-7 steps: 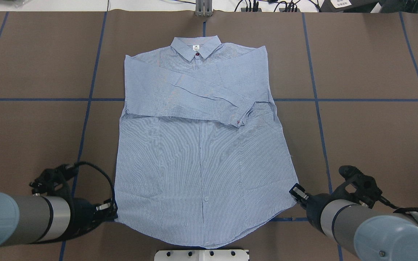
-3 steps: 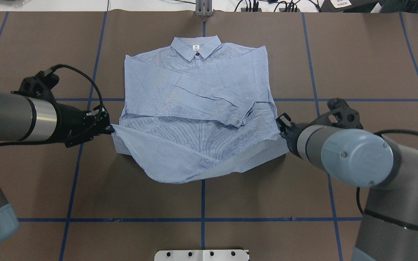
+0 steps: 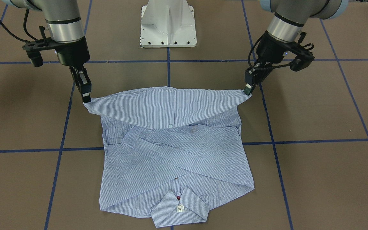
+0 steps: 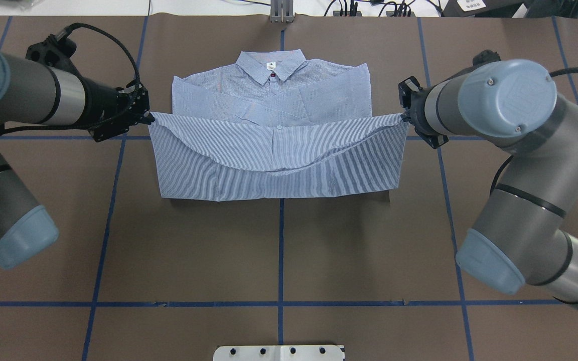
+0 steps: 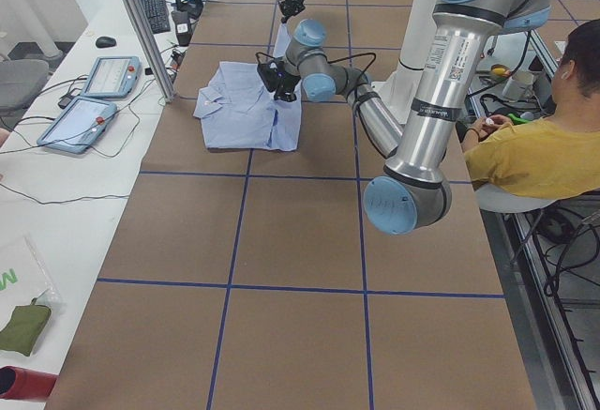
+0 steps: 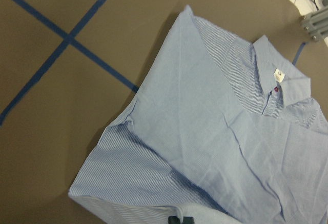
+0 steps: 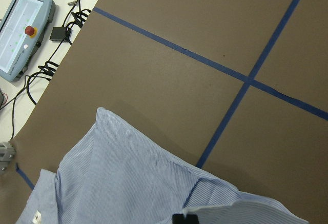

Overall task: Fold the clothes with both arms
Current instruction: 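Lift the hem with both grippers and fold it up onto the collar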

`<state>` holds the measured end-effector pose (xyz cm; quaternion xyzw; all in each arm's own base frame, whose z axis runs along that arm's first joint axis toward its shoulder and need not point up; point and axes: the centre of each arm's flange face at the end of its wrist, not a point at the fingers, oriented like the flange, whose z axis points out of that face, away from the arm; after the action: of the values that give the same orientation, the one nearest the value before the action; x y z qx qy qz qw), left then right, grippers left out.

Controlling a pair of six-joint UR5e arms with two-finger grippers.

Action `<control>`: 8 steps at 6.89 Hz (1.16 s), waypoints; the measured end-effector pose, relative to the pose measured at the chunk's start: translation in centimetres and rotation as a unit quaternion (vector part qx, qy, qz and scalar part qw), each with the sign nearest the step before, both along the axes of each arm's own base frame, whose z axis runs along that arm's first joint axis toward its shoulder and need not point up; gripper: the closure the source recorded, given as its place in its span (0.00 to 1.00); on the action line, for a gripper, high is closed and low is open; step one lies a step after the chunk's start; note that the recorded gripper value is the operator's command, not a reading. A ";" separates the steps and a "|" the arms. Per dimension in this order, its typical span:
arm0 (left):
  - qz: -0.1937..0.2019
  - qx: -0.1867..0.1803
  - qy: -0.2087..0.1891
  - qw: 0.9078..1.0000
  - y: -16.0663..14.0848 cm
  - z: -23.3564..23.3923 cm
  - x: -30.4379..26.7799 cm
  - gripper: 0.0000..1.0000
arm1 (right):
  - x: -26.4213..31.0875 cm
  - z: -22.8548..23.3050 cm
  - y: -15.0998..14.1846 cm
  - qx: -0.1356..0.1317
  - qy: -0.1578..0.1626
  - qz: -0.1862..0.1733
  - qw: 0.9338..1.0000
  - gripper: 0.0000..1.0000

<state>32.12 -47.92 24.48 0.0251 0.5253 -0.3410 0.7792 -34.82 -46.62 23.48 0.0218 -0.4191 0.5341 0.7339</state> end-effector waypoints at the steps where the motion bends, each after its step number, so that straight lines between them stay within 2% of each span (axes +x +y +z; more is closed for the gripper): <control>1: -0.005 0.005 -0.005 1.000 -2.6 0.9 1.1 1.00 | -1.5 1.1 -2.6 0.003 -0.001 0.007 1.000 1.00; 3: -0.010 0.022 -0.012 1.000 -7.8 5.2 4.0 1.00 | -5.5 4.7 -8.2 0.010 -0.006 0.018 1.000 1.00; 6: -0.025 0.042 -0.022 0.999 -15.3 11.3 8.1 1.00 | -10.4 7.6 -15.7 0.011 -0.004 0.028 1.000 1.00; 7: -0.031 0.055 -0.038 0.997 -16.9 12.3 9.0 0.89 | -11.6 8.3 -17.6 0.011 0.002 0.026 1.000 1.00; 8: -0.038 0.072 -0.058 0.995 -18.4 13.2 9.8 0.29 | -12.5 9.4 -19.2 0.018 0.015 0.017 1.000 0.66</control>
<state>41.91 -66.33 37.65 0.1207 0.5010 -0.3296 0.7911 -47.28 -65.86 32.83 0.0498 -0.4168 0.5386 0.7306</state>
